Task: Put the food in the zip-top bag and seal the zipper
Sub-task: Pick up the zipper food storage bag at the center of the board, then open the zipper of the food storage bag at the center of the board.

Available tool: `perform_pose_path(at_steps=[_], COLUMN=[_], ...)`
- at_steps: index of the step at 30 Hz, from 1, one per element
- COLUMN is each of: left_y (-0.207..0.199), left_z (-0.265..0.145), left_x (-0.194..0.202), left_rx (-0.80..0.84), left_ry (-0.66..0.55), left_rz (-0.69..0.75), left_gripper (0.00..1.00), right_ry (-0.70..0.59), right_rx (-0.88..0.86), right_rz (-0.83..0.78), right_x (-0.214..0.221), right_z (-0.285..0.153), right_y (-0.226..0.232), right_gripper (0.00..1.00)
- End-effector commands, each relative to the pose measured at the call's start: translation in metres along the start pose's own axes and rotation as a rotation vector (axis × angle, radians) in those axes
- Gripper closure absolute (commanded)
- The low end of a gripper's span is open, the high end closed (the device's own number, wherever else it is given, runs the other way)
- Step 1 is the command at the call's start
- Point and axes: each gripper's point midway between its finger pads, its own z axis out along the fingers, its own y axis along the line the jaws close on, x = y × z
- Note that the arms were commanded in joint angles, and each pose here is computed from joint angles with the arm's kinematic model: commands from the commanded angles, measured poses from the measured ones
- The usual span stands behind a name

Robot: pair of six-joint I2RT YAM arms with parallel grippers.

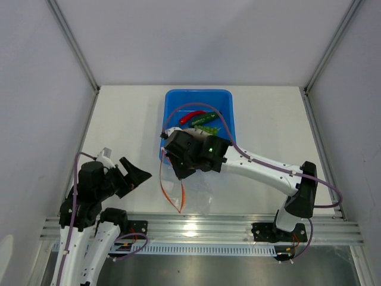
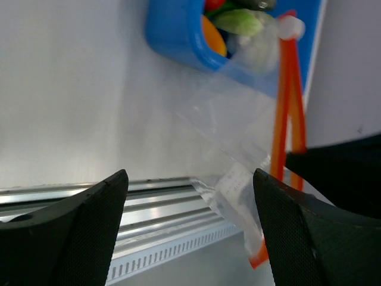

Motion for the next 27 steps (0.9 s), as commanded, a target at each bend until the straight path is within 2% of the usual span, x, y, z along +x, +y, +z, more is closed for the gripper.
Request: perform_pose_path(at_steps=[1,4,16,24,27], left_y=[-0.047,-0.049,-0.051,-0.046,-0.039], left_z=[-0.018,-0.02,-0.022,-0.015,-0.014], left_x=[0.006,0.013,0.022,0.028,0.026], left_rx=[0.266,0.276,0.285,0.268,0.21], left_ry=[0.024,0.071,0.124,0.167,0.166], left_rz=[0.077,0.058,0.008,-0.016,-0.007], left_gripper=[0.13,0.12,0.12,0.18,0.22], right_ry=[0.001,-0.011,-0.027,-0.047,-0.053], right_rx=[-0.093,-0.107,-0.161,-0.21,-0.222], right_rz=[-0.035,-0.048,-0.067,-0.075,-0.073], right_x=[-0.007,-0.014,-0.025,-0.035,-0.038], right_z=[-0.002,0.001,0.005,0.004,0.001], right_y=[0.01,0.009,0.015,0.027,0.029], right_gripper=[1.0,1.0,1.0,1.0,1.0])
